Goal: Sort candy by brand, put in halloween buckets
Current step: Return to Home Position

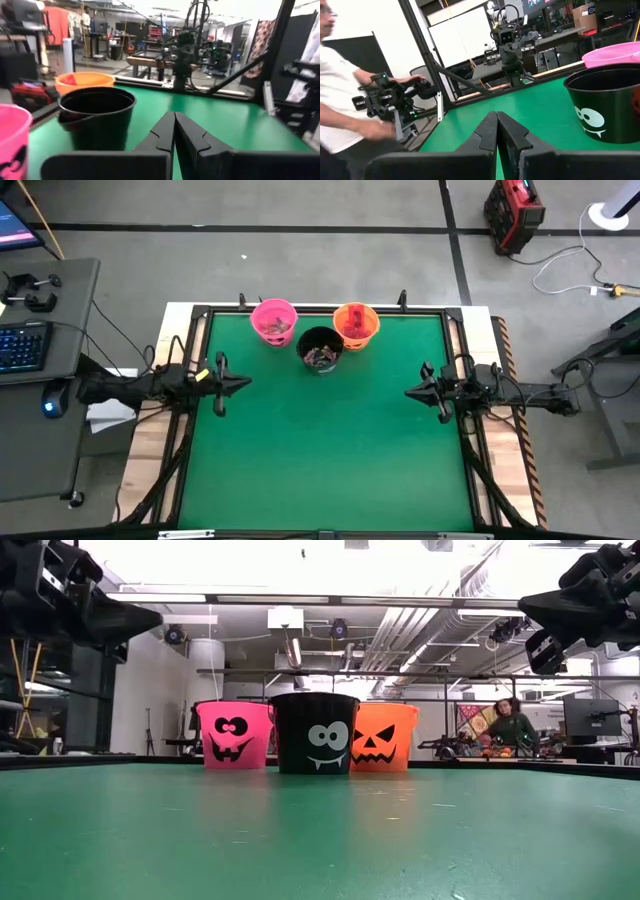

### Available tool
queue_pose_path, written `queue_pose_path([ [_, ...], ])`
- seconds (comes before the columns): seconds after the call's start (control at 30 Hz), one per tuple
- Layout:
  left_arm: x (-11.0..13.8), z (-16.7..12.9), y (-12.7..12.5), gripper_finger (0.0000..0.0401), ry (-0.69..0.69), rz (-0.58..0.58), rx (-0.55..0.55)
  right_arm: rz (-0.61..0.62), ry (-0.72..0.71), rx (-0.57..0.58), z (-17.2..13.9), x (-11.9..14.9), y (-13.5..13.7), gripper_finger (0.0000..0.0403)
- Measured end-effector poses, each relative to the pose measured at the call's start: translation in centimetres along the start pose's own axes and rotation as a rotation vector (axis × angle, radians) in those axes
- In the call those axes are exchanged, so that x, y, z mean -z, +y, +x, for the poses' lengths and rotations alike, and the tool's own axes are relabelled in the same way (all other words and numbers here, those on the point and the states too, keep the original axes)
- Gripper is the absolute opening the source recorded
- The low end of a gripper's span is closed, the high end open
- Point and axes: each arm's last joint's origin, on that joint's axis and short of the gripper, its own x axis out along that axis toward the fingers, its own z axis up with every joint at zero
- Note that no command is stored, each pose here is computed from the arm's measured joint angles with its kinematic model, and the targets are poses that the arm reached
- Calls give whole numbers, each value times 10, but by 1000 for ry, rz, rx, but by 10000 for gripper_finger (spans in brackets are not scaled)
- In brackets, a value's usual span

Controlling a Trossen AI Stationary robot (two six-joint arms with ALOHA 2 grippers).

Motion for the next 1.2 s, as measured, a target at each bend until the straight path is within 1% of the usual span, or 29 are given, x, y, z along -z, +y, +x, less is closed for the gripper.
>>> queue_pose_path([
  [0.1, 0, 0, 0, 1, 1, -57, 3, 1, 5, 2, 0, 0, 0, 0],
  [0.2, -2, 0, 0, 1, -16, -89, 5, 1, 7, 2, 0, 1, 0, 0],
  [0.3, 0, 1, 0, 1, 8, -85, 2, 2, 12, 4, 0, 1, 0, 0],
  [0.63, 0, 1, 0, 1, 0, -86, 3, 8, 42, 15, 0, 4, -1, 0],
  [1.2, 0, 1, 0, 1, 0, -86, 3, 8, 42, 15, 0, 4, -1, 0],
])
